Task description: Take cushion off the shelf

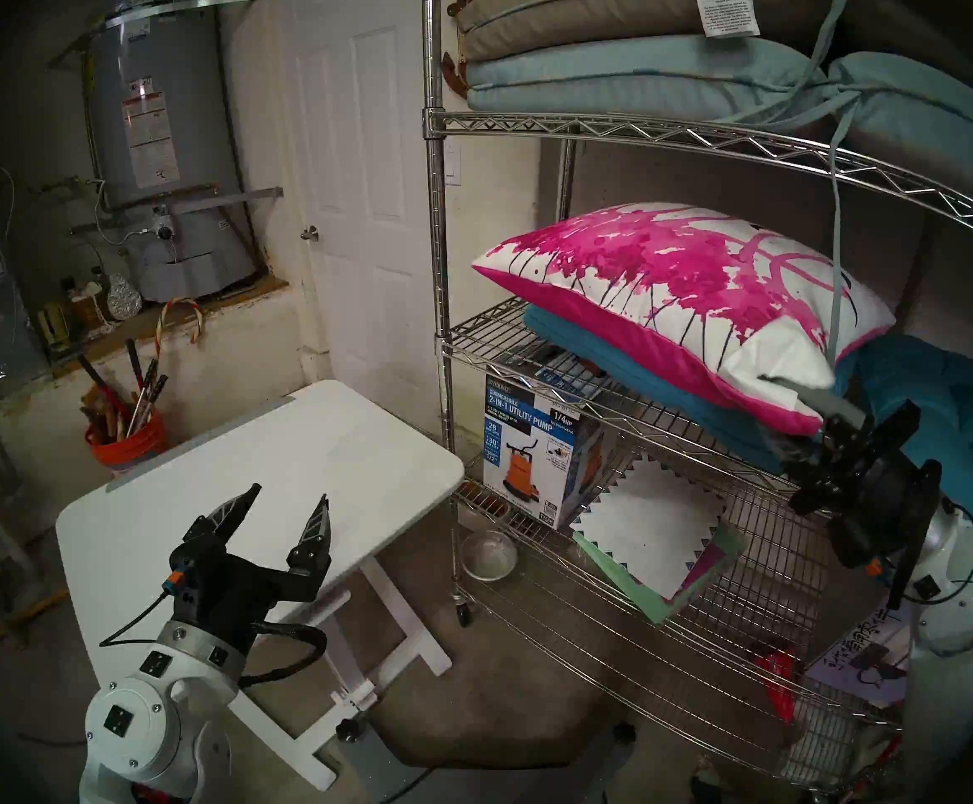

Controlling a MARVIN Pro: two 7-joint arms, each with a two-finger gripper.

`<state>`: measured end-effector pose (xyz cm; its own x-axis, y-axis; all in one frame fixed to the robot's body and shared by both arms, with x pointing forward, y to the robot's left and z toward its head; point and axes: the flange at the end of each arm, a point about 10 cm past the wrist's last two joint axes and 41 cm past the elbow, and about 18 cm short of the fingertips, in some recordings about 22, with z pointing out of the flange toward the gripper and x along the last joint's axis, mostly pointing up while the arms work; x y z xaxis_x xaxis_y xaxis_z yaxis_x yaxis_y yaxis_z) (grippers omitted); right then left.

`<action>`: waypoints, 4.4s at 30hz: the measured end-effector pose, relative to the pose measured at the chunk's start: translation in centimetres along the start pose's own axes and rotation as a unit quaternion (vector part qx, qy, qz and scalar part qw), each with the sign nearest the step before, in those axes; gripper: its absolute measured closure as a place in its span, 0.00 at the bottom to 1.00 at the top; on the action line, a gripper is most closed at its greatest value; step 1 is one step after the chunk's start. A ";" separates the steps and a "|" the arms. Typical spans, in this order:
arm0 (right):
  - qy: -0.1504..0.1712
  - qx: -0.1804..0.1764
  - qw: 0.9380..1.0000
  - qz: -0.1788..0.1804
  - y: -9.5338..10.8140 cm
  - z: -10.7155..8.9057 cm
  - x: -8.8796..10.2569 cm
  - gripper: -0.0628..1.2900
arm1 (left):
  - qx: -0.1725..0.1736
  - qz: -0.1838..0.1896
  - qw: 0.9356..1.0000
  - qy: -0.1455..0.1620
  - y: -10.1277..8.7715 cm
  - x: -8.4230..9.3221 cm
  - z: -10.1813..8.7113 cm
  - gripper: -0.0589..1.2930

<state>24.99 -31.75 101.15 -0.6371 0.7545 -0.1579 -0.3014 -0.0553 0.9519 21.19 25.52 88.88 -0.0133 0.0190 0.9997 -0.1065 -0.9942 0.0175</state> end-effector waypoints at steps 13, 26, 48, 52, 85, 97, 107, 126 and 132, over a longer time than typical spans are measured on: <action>-0.014 0.003 1.000 -0.009 -0.6 -0.1 -0.7 0.05 | 0.000 0.000 1.000 0.000 0.0 0.0 0.0 0.02; -0.023 -0.002 1.000 -0.015 0.1 -2.1 -1.2 0.05 | 0.000 0.000 1.000 0.000 0.0 0.0 0.0 0.02; -0.023 -0.012 1.000 -0.001 0.3 -1.6 0.3 0.05 | 0.000 0.000 1.000 0.000 0.0 0.0 0.0 0.02; -0.024 -0.013 1.000 -0.001 0.4 -1.6 0.3 0.05 | 0.000 0.000 1.000 0.000 0.0 0.0 0.0 0.02; -0.025 -0.014 1.000 -0.002 0.4 -1.5 0.3 0.05 | 0.015 0.262 0.963 0.062 2.4 4.3 4.8 0.02; -0.024 -0.014 1.000 -0.002 0.4 -1.5 0.3 0.05 | 0.048 0.372 0.924 0.075 1.1 6.0 7.4 0.02; -0.024 -0.014 1.000 -0.002 0.4 -1.5 0.3 0.05 | 0.049 0.463 0.881 0.082 1.2 5.7 10.3 0.02; -0.024 -0.014 1.000 -0.002 0.4 -1.5 0.3 0.05 | 0.053 0.562 0.816 0.122 2.5 6.6 15.0 0.02; -0.024 -0.014 1.000 -0.002 0.4 -1.5 0.3 0.05 | 0.060 0.567 0.811 0.132 2.7 7.3 15.4 0.02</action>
<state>23.57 -32.55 101.12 -0.6011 0.7853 -0.1486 -0.3238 -0.0694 0.9436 36.09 21.38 96.45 -0.2491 -0.9084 0.3359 0.2206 -0.3909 -0.8936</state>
